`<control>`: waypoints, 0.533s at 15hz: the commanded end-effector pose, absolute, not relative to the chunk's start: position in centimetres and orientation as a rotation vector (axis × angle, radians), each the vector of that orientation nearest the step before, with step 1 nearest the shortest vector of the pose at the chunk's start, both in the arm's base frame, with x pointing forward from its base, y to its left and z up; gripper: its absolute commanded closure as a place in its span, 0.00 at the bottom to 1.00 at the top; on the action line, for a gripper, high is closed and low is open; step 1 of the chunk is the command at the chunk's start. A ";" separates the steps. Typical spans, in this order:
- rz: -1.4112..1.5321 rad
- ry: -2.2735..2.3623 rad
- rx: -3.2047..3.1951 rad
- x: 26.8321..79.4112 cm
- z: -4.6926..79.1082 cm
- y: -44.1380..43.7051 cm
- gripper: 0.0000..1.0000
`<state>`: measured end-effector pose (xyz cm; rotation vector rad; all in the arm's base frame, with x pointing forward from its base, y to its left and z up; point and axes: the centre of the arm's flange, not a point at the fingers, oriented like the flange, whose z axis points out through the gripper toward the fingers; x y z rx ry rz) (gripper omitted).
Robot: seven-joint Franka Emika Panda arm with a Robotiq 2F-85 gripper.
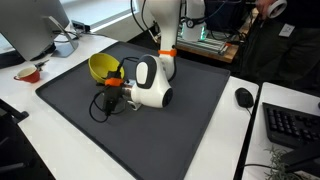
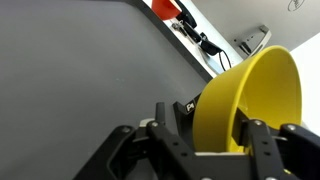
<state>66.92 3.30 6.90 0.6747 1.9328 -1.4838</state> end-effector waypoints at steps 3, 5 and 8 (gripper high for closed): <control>-1.488 1.965 0.698 66.2 8.1 4.5 0.00; -1.473 1.973 0.709 65.6 9.0 5.6 0.00; -1.478 1.959 0.737 64.3 10.9 7.4 0.00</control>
